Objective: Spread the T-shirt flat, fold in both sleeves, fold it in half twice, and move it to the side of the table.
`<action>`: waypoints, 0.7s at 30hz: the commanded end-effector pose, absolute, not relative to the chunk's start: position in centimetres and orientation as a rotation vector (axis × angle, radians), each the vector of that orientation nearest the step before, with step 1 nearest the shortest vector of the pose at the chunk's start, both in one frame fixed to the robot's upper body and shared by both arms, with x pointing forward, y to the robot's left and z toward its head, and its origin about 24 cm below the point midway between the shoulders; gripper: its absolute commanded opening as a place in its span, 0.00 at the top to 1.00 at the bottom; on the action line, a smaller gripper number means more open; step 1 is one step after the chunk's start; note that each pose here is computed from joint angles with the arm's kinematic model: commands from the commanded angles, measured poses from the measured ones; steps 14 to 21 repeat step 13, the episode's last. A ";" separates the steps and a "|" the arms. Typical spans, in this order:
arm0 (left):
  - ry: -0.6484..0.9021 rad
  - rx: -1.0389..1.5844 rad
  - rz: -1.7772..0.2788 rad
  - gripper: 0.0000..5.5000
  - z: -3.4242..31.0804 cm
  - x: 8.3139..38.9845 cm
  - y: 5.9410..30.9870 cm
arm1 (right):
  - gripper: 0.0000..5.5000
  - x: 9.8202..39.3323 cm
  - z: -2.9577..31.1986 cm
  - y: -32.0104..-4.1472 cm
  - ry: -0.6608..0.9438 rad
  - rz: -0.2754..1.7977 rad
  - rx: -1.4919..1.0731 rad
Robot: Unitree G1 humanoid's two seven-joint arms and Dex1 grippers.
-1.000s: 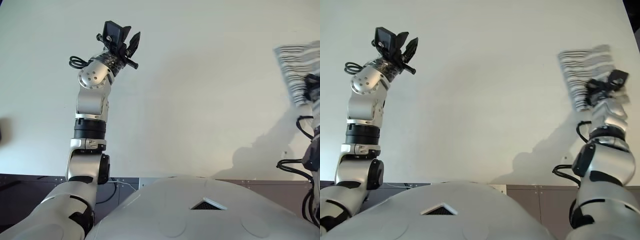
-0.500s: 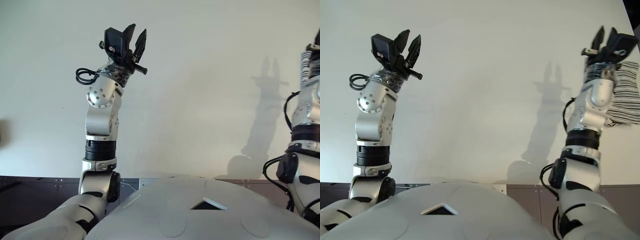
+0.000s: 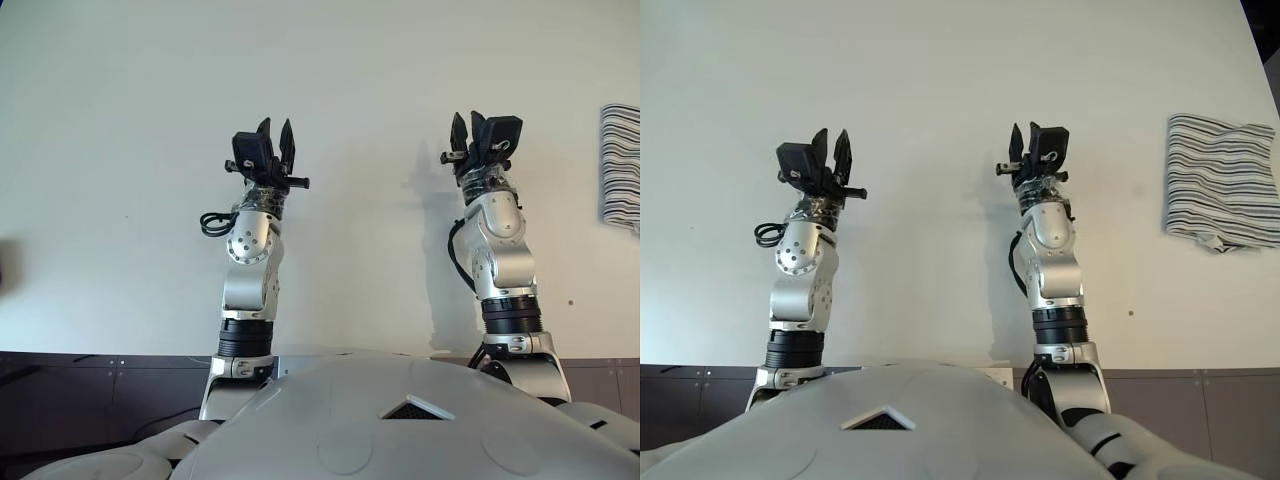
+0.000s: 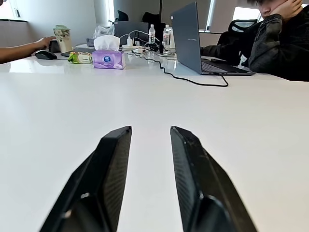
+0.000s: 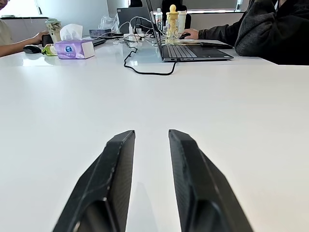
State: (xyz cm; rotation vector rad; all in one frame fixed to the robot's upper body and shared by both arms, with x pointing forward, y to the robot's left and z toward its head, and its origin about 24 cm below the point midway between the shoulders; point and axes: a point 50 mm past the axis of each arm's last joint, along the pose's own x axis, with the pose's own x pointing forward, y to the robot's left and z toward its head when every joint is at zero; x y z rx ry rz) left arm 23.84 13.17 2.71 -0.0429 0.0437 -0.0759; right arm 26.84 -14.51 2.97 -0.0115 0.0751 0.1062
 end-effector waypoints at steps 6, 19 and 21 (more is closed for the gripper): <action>0.018 -0.063 -0.058 0.53 2.1 24.6 12.4 | 0.72 27.8 3.4 -14.1 0.026 0.148 -0.043; -0.007 -0.049 -0.061 0.51 2.5 25.7 12.0 | 0.64 28.7 3.6 -14.7 0.028 0.145 -0.077; -0.007 -0.049 -0.061 0.51 2.5 25.7 12.0 | 0.64 28.7 3.6 -14.7 0.028 0.145 -0.077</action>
